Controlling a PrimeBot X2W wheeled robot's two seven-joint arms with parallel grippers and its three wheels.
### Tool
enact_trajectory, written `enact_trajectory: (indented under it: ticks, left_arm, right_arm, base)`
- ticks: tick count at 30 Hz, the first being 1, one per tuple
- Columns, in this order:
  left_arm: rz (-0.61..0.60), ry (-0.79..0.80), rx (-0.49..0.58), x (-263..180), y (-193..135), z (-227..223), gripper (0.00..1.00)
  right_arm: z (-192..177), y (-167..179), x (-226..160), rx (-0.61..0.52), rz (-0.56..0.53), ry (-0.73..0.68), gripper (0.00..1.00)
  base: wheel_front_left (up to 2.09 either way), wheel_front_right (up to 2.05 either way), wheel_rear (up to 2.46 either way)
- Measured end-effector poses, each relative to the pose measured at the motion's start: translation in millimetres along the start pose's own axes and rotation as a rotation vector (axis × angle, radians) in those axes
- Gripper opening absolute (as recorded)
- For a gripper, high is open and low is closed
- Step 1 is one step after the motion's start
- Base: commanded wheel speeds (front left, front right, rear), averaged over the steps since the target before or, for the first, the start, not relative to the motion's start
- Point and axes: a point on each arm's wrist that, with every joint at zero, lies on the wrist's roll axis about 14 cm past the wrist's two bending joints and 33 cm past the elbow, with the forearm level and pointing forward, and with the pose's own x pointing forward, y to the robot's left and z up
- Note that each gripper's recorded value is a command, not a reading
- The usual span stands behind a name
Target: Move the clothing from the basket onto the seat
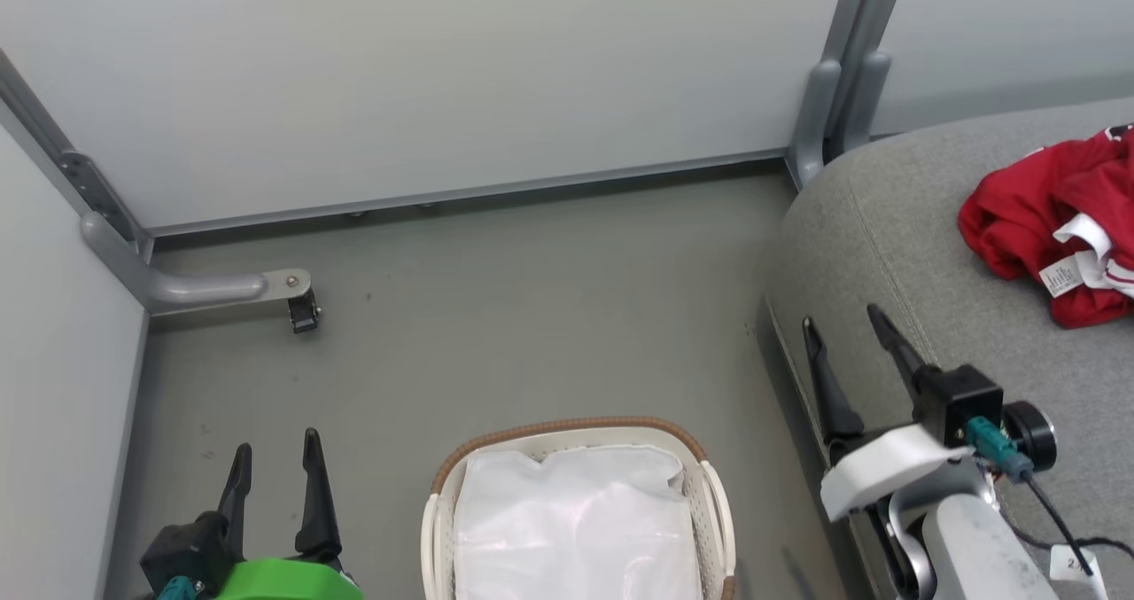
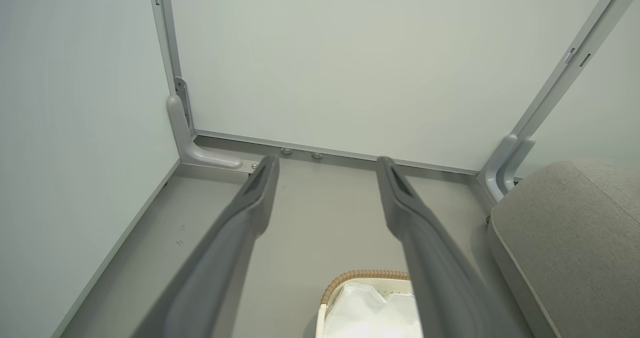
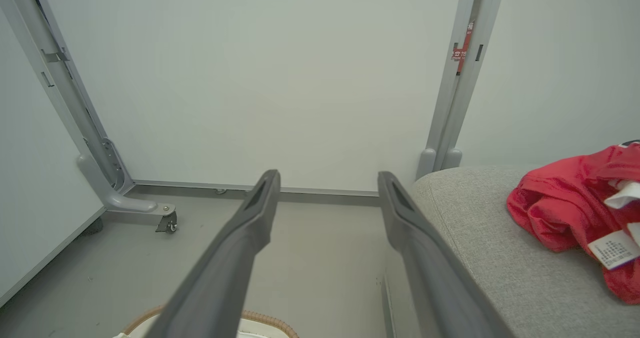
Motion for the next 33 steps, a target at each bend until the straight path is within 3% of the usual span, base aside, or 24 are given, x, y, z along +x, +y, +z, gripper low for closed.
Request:
enact_trajectory:
  ticks: [9, 33]
  left_arm:
    - [0.018, -0.029, -0.009, -12, 5, 8, 1.00]
    - [0.005, -0.008, 0.006, -14, 1, 2, 1.00]
  right_arm:
    - [-10, 22, -18, 0.018, 0.053, 0.031, 1.00]
    - [-14, 20, -21, 0.055, 0.037, 0.040, 1.00]
  base:
    - [0.00, 0.00, 0.00]
    - [0.00, 0.00, 0.00]
